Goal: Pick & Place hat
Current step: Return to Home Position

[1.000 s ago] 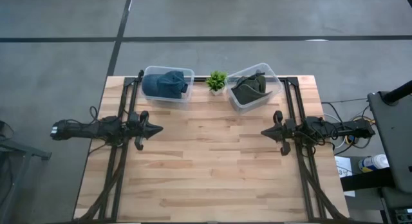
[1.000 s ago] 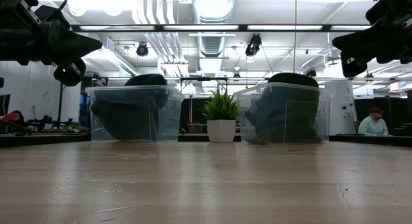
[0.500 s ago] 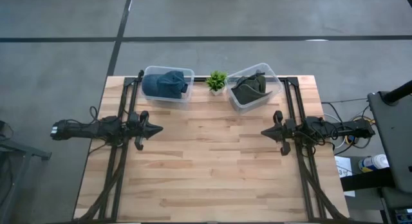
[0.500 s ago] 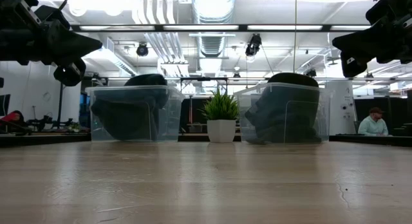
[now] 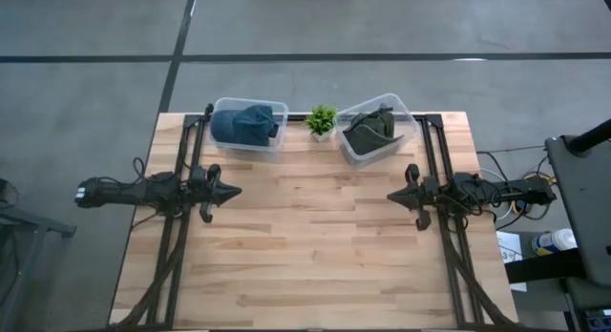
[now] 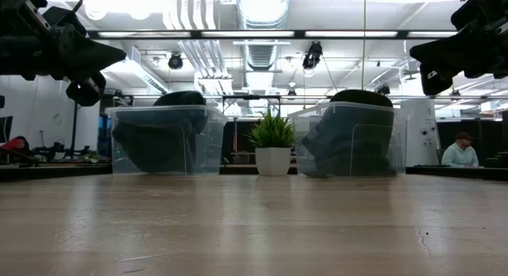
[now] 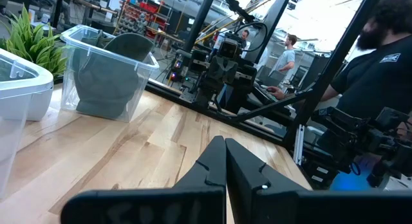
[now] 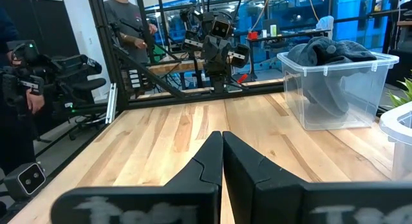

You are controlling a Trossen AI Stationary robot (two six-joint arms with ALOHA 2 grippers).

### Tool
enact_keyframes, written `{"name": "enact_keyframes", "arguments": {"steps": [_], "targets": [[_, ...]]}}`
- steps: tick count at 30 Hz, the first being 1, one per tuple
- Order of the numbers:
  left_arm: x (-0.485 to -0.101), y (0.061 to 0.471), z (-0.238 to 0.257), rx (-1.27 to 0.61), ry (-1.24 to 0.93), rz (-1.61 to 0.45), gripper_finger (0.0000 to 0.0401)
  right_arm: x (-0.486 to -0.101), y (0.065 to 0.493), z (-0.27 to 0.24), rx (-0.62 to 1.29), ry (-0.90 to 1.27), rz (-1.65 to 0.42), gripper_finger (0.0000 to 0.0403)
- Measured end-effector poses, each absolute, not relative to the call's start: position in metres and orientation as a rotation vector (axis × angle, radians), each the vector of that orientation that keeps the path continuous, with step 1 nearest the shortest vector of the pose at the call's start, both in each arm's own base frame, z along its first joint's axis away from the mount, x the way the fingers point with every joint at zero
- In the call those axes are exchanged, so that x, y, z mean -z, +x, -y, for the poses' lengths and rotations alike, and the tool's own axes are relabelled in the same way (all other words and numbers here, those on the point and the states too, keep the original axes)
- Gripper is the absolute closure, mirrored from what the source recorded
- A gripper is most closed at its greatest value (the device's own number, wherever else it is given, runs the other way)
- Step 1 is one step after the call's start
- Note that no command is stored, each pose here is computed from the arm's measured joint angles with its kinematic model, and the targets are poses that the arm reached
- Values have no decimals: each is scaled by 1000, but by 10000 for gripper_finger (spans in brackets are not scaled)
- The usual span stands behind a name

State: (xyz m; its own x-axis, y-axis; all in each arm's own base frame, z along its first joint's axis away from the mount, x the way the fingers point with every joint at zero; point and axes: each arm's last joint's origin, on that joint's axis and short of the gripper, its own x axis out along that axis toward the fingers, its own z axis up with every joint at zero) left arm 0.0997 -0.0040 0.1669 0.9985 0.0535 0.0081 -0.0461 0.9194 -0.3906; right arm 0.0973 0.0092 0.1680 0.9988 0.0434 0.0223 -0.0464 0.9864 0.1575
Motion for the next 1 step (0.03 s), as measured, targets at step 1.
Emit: {"name": "enact_keyframes", "arguments": {"steps": [1], "targets": [[-167, 100, 4, -51, -401, 19, 401, -168, 97, -9, -45, 159, 19, 394]]}}
